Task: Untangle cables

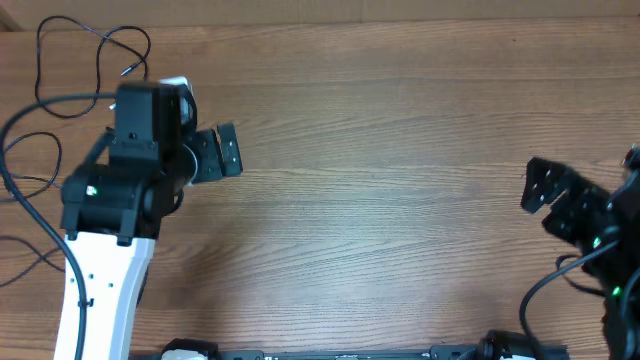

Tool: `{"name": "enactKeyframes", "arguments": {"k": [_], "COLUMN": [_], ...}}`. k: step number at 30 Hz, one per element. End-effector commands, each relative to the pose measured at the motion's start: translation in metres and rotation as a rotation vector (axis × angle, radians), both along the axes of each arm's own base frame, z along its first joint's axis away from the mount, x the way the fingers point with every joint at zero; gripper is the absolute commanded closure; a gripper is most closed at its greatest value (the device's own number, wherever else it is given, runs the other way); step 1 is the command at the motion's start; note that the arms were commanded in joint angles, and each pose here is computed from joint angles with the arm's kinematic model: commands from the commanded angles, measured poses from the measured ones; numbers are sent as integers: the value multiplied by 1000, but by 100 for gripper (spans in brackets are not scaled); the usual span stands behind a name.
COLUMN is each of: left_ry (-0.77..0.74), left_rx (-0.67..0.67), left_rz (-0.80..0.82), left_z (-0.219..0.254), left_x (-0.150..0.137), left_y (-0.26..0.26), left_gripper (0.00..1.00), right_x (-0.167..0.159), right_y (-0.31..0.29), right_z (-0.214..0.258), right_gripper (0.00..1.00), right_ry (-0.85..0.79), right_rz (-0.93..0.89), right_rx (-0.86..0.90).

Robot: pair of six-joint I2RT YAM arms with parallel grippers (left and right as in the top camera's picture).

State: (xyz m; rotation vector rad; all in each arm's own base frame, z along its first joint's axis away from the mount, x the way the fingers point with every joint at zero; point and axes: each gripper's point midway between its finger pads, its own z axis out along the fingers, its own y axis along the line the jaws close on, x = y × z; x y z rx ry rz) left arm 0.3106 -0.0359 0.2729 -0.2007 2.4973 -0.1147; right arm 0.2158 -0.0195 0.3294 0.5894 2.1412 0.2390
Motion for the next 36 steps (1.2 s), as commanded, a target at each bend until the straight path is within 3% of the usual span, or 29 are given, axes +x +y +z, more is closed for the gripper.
{"name": "enactKeyframes", "arguments": {"k": [1, 36], "left_ry": [39, 327], "left_rx": [7, 47], "left_rz": [23, 23], "left_z": [-19, -107], "left_x": [-4, 19], "left_y": [4, 0], "left_gripper": [0, 1], "right_x": [-3, -6], "right_y": [0, 0], "right_z": [-1, -8], "right_gripper": [0, 0], "right_ry": [-21, 12], "right_rz": [-26, -27], "right_rx": [24, 28]}}
